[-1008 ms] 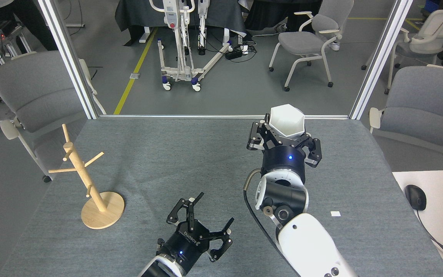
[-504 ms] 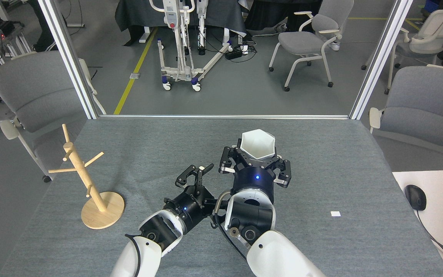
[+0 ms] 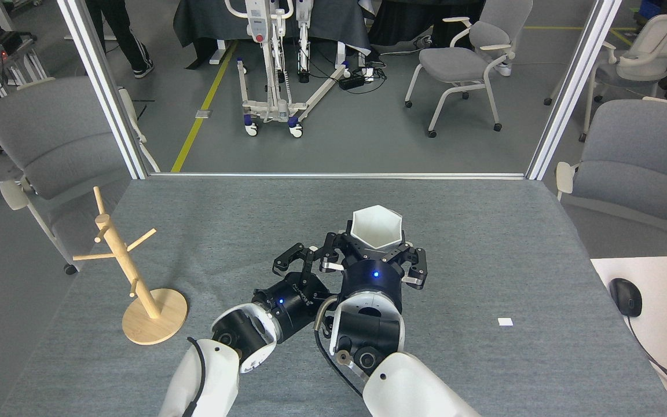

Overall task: Hang cup on storage rack
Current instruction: 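Bring the left gripper to the cup held by the right gripper, then grasp the cup with the left gripper and release the right gripper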

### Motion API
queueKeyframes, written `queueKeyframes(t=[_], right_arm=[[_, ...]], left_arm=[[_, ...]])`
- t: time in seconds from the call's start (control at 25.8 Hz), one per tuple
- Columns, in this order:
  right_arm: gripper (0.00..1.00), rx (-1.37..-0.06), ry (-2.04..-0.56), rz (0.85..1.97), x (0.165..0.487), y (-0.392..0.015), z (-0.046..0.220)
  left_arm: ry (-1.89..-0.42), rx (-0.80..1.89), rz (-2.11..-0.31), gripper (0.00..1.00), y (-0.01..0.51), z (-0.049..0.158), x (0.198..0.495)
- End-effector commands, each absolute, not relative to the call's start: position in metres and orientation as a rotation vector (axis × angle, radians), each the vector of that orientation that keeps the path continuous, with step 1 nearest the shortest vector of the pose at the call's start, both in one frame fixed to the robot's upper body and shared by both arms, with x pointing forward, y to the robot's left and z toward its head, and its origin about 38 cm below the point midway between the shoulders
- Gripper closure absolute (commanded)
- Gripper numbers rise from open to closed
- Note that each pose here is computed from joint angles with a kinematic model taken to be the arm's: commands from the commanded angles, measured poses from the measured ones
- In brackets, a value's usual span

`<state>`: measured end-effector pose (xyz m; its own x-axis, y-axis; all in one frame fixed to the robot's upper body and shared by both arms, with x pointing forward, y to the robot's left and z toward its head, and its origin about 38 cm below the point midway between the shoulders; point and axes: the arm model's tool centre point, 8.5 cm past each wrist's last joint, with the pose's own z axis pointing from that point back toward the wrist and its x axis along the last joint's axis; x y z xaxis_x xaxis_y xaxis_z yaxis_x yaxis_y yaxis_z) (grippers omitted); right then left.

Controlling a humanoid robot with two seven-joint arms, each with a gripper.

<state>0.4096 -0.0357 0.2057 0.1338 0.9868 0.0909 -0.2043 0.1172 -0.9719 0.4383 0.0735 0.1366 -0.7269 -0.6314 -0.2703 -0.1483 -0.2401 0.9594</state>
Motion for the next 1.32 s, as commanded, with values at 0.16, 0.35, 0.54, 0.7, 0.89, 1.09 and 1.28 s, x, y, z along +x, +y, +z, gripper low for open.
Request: queueKeyframes(t=[0.16,0.35,0.54,0.7,0.89,1.09,1.28], right_arm=[[0.70,-1.028,-0.979,1.196,0.405,-0.024,0.191],[0.70,-1.010,-0.993,1.218,0.399,-0.012,0.189],[0.70,-1.002,-0.982,1.240,0.395,-0.008,0.182],[0.70,-1.002,-0.980,1.259,0.392,-0.003,0.178],[0.71,-0.974,-0.974,1.275,0.388,0.007,0.173],[0.70,-0.972,-0.969,1.277,0.388,0.007,0.172],[0.41,-0.988,-0.960,1.284,0.390,0.007,0.169]], left_arm=[[-1.730,0.859,-2.017,0.01,0.068,0.143,0.446],[-1.769,0.822,-2.032,0.01,0.065,0.146,0.444],[-1.775,0.783,-2.035,0.01,0.056,0.140,0.443],[-1.748,0.785,-2.035,0.01,0.056,0.135,0.445],[-1.722,0.781,-2.045,0.57,0.060,0.130,0.446],[-1.669,0.706,-2.121,1.00,0.060,0.123,0.442],[-1.653,0.701,-2.130,1.00,0.060,0.121,0.442]])
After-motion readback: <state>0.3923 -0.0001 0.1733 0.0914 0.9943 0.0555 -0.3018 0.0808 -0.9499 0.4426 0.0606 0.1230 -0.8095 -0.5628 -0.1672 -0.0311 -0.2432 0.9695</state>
